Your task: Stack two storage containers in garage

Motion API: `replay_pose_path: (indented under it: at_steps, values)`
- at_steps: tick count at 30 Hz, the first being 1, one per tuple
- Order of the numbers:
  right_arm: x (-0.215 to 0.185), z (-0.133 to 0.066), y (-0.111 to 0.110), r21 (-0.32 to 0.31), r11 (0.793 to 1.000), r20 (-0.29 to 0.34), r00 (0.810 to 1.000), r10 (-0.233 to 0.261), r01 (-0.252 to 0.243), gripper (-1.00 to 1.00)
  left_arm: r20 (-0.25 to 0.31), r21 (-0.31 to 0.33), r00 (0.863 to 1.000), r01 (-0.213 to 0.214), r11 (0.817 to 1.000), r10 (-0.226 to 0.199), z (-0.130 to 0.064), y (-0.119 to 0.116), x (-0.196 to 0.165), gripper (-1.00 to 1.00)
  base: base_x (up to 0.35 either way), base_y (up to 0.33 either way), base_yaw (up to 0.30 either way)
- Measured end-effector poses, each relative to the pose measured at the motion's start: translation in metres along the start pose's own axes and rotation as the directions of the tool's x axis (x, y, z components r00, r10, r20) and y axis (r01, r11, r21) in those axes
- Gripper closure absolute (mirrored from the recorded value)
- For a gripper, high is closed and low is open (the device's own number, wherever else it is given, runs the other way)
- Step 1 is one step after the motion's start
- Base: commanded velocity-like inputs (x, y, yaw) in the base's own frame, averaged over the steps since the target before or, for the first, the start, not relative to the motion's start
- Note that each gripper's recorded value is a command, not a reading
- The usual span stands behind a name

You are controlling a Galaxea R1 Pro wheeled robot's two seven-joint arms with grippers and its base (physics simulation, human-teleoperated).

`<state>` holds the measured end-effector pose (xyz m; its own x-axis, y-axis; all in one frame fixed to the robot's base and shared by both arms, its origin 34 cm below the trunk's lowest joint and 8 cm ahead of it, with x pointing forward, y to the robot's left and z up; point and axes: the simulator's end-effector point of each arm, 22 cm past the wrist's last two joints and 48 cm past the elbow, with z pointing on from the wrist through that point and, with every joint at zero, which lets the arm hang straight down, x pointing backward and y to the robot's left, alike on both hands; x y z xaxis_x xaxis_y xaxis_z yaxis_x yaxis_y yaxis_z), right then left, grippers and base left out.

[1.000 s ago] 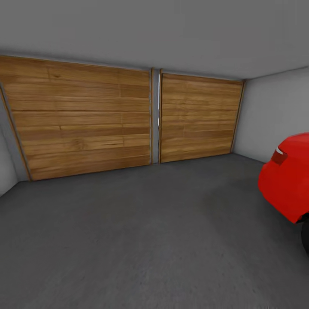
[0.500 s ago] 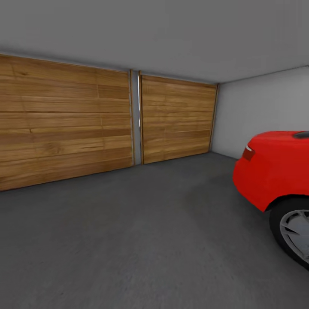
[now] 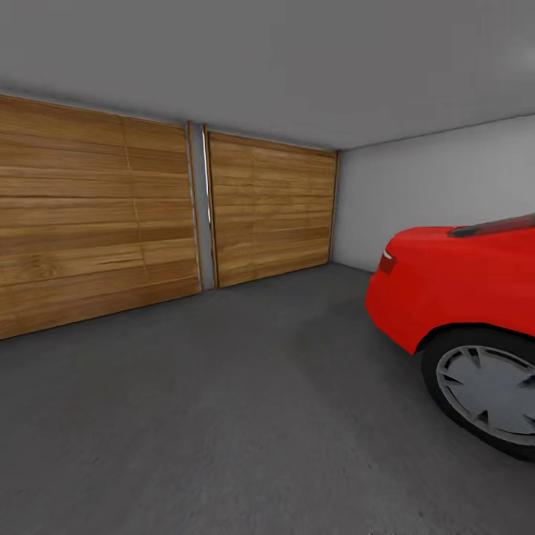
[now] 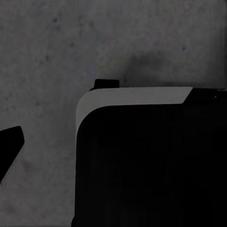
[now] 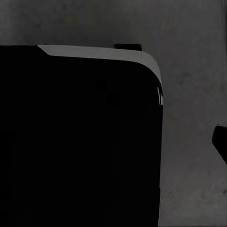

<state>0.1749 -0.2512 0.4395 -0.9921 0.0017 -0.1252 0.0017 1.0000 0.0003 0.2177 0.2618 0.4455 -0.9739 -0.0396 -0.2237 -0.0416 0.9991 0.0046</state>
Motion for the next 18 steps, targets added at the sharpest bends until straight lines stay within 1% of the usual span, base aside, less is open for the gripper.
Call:
replay_pose_path:
  at_steps: [13, 18]
  values:
    - [-0.0045, 0.0001, 0.0006, -0.001, 1.000, 0.013, 1.000, -0.001, 0.001, -1.00, 0.010, 0.000, 1.000, 0.000, 1.000, 0.000, 0.0001, -0.0002, -0.0037, -1.00, 0.000, 0.000, -0.287]
    - [-0.0060, 0.0001, 0.0005, -0.001, 1.000, 0.017, 1.000, -0.002, 0.002, -1.00, 0.013, 0.004, 1.000, 0.014, 1.000, -0.014, 0.0001, -0.0034, -0.0050, -1.00, 0.000, 0.000, -0.286]
